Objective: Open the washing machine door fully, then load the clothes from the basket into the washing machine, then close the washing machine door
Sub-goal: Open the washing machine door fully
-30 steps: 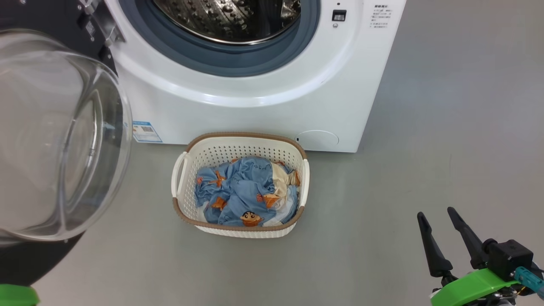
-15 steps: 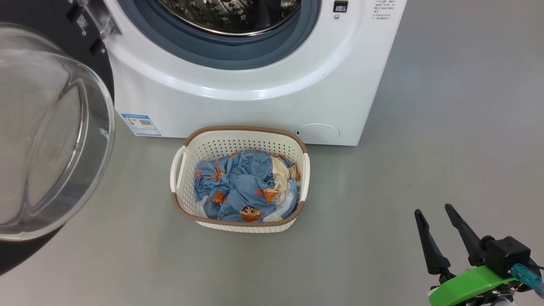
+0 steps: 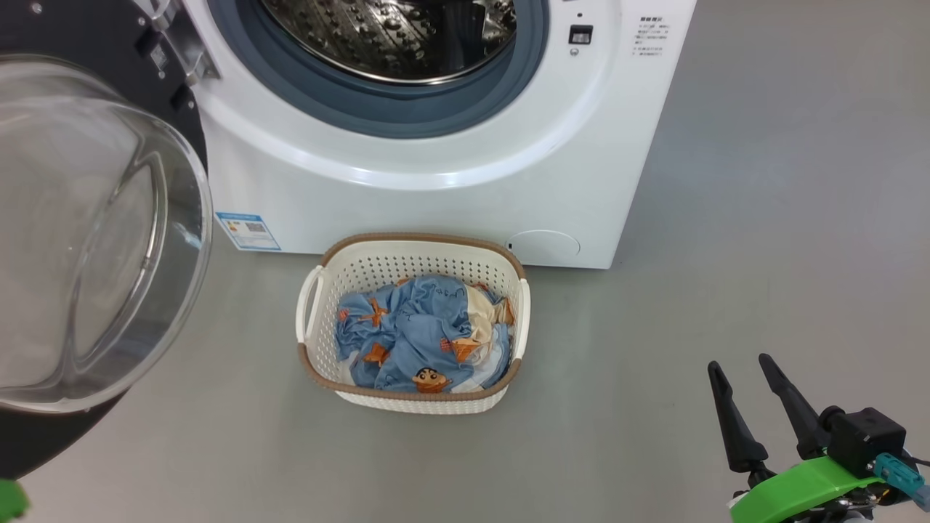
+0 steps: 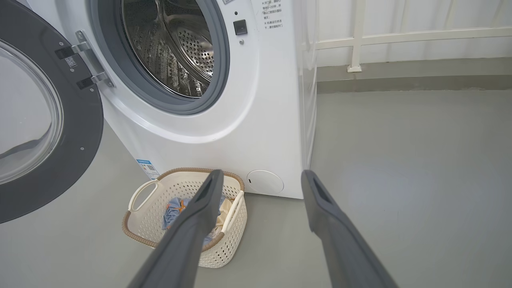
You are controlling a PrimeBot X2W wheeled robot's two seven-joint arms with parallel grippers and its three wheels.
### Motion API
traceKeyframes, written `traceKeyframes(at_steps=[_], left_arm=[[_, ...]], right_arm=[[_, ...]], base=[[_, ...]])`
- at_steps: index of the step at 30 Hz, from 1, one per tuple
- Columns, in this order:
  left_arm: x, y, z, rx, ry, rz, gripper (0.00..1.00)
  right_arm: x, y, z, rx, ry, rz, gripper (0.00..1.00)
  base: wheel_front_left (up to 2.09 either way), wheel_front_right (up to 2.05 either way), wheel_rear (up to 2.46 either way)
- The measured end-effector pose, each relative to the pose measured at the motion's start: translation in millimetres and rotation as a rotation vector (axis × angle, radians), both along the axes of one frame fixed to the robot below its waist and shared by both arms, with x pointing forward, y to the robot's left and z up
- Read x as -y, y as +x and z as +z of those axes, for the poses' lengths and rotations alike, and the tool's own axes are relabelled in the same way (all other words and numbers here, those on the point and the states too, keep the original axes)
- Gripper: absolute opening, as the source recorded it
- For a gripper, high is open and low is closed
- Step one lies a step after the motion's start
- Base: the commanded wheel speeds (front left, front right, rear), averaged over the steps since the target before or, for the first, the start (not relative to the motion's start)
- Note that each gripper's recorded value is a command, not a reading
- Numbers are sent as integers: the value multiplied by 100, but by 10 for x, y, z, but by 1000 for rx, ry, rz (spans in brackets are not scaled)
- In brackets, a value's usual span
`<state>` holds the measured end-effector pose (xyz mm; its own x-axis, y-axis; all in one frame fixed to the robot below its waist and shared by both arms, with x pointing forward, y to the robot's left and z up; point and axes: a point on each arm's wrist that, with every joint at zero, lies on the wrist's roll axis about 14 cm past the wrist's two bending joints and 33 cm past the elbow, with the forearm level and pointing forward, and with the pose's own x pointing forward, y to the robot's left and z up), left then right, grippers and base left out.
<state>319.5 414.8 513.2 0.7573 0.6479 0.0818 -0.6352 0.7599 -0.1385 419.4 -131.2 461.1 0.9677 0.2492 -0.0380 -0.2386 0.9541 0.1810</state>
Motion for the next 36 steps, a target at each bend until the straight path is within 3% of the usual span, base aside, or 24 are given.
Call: traceKeyframes(at_steps=[4,6,8,9,10,11,12,22,36], left_arm=[[224,-53,-2,-1,16,-56,0],[319,-60,42,5,35,-86,28],[430,-47,82,10,53,-125,49],[490,-36,84,8,59,-148,73],[557,-22,71,10,52,-171,73],[622,-7,56,15,38,-188,95],[707,14,31,13,30,-213,100],[1418,180,-22,8,10,-416,100],[1932,237,31,15,45,-580,100]], right_arm=[[-28,-14,38,8,5,3,100],[-39,-22,55,12,8,5,100],[-42,-29,75,17,8,6,100],[-43,-33,81,18,9,6,100],[-41,-37,86,19,9,5,100],[-38,-40,90,20,10,3,100],[-34,-44,96,22,11,2,100],[28,-87,202,50,24,-22,100],[188,-316,415,114,6,-73,100]], base=[[0,0,0],[0,0,0],[0,0,0],[0,0,0],[0,0,0],[0,0,0],[0,0,0],[0,0,0],[0,0,0]])
